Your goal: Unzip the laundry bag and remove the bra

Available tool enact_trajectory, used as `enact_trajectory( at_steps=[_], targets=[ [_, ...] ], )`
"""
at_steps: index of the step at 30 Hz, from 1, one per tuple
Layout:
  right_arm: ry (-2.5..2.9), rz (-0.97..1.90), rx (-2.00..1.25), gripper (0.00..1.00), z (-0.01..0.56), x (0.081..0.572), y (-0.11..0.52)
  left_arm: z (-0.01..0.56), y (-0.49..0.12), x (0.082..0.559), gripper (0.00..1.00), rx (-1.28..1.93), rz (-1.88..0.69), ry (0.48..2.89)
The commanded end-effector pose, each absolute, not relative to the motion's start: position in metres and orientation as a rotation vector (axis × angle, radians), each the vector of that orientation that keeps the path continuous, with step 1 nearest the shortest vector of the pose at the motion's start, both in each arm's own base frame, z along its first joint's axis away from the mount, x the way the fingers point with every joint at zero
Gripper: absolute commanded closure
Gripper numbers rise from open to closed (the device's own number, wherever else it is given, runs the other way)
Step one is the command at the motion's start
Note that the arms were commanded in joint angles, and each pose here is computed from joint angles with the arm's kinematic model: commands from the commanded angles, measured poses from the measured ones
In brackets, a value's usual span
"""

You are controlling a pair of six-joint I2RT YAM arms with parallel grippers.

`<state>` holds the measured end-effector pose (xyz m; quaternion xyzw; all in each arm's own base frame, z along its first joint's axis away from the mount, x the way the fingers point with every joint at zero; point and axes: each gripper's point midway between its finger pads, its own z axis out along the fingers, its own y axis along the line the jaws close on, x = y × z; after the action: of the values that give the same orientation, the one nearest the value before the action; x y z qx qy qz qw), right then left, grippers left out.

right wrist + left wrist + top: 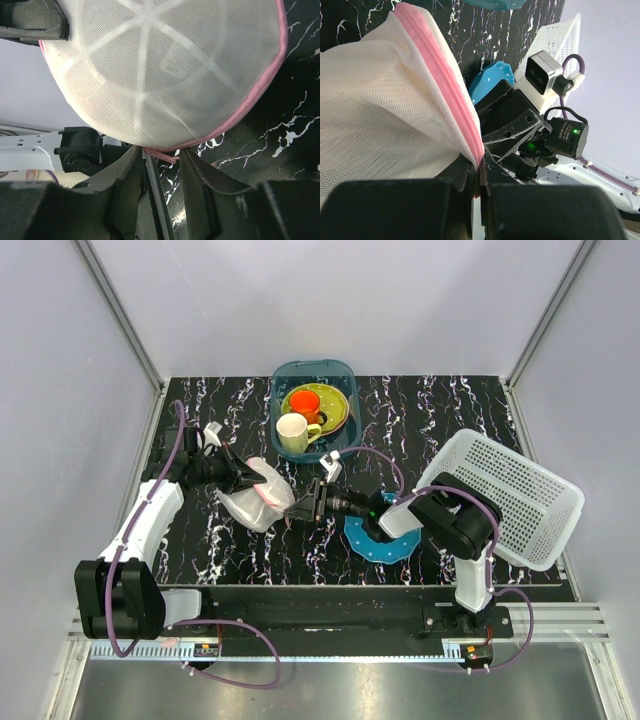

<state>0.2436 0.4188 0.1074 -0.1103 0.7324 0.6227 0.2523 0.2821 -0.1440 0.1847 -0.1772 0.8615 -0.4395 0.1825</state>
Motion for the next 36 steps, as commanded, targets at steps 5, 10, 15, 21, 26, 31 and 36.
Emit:
enact_trajectory(
  at_steps=[5, 10, 15, 21, 26, 31, 36],
  targets=[
    [1.884, 1.717, -0.287, 0.65, 0.126, 0.251, 0.413, 0.202, -0.146, 0.292, 1.00, -0.439, -1.271, 2.374],
    [1.894, 1.720, -0.280, 0.66, 0.124, 0.251, 0.413, 0.203, -0.146, 0.292, 1.00, -0.437, -1.270, 2.373],
    [1.892, 1.728, -0.288, 0.59, 0.126, 0.249, 0.412, 0.201, -0.146, 0.292, 1.00, -0.436, -1.267, 2.376],
    [1.890, 1.735, -0.299, 0.65, 0.127, 0.248, 0.413, 0.200, -0.146, 0.292, 1.00, -0.438, -1.268, 2.377],
    [1.897, 1.729, -0.277, 0.71, 0.124, 0.251, 0.411, 0.200, -0.146, 0.292, 1.00, -0.437, -1.269, 2.380],
    [1.895, 1.739, -0.238, 0.80, 0.122, 0.253, 0.406, 0.200, -0.146, 0.292, 1.00, -0.433, -1.263, 2.379],
    [1.913, 1.720, -0.207, 0.92, 0.117, 0.255, 0.404, 0.198, -0.146, 0.292, 1.00, -0.435, -1.268, 2.384]
  ],
)
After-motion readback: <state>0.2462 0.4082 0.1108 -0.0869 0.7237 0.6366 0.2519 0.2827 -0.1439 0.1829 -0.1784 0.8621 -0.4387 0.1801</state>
